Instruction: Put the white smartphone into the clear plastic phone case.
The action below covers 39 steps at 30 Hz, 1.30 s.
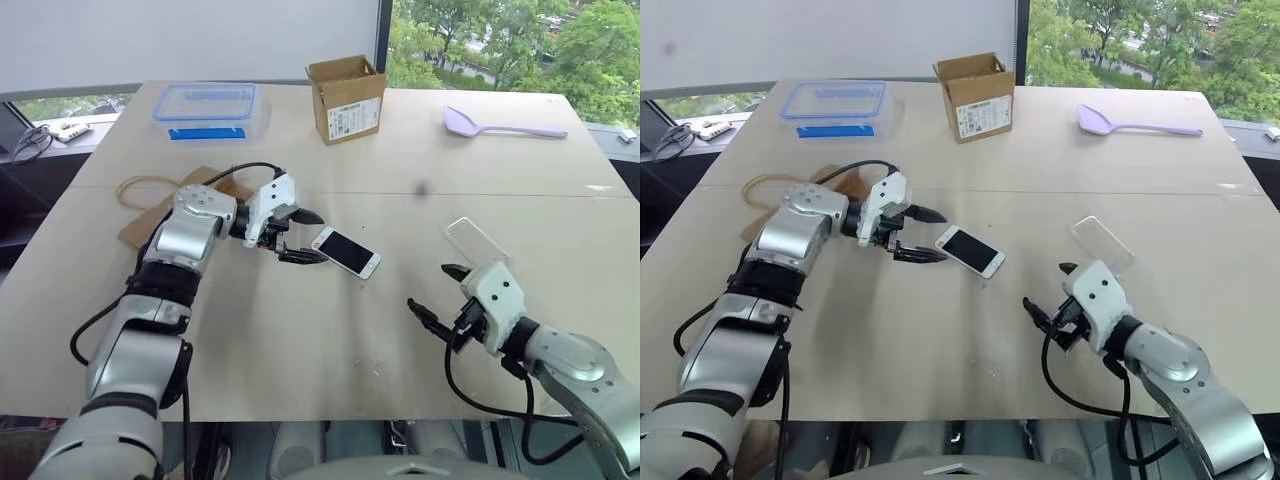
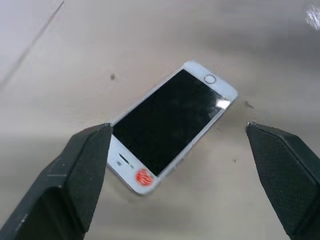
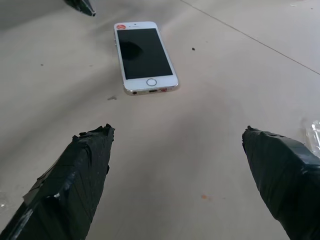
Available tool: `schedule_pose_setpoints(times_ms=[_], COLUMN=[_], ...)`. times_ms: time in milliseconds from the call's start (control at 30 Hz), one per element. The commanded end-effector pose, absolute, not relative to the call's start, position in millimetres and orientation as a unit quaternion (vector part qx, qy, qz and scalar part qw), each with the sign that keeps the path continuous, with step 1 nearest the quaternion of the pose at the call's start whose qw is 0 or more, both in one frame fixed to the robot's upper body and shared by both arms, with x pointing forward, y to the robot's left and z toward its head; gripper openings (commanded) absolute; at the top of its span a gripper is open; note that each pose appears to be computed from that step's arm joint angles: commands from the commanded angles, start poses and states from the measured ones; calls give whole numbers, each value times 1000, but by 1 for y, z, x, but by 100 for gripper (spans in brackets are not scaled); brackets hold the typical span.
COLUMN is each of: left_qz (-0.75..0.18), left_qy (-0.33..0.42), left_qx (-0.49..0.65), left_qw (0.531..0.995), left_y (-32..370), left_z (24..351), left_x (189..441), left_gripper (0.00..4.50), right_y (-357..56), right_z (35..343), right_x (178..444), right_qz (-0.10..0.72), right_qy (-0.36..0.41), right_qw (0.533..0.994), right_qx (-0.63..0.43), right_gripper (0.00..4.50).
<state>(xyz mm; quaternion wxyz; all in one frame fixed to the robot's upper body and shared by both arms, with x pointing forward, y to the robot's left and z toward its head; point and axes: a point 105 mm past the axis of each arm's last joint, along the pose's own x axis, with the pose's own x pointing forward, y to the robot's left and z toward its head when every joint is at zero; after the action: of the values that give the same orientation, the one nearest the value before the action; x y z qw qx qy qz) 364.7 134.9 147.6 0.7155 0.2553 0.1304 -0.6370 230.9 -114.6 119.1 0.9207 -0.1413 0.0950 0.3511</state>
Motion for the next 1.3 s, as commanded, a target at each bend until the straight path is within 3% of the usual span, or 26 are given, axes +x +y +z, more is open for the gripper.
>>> schedule_pose_setpoints(times_ms=[33,367,667,733,767,800,900,933,1100,1300], left_qz=[-654,-663,-687,-681,-681,-685,-701,-704,-734,-795], left_qy=[133,214,286,279,278,278,266,259,188,130], left_qx=[303,404,384,380,372,358,336,332,307,330], left_qw=[680,592,547,560,566,570,570,572,576,493], left_y=[121,116,132,130,128,126,122,120,87,30], left_z=[137,109,93,90,90,90,90,91,113,122], left_x=[375,378,363,365,365,363,359,359,358,327], left_gripper=[442,442,442,442,404,404,301,288,288,288], right_y=[-116,-118,-120,-120,-120,-120,-121,-121,-122,-124], right_z=[130,127,125,126,126,126,128,128,136,146], right_x=[224,200,193,194,194,194,195,195,189,159], right_qz=[354,313,291,290,290,290,290,290,304,363], right_qy=[73,86,87,87,87,86,84,84,66,60], right_qw=[920,936,944,944,944,944,945,945,946,929], right_qx=[-151,-138,-129,-130,-130,-130,-129,-129,-93,-40], right_gripper=[450,450,450,450,450,450,450,450,450,450])
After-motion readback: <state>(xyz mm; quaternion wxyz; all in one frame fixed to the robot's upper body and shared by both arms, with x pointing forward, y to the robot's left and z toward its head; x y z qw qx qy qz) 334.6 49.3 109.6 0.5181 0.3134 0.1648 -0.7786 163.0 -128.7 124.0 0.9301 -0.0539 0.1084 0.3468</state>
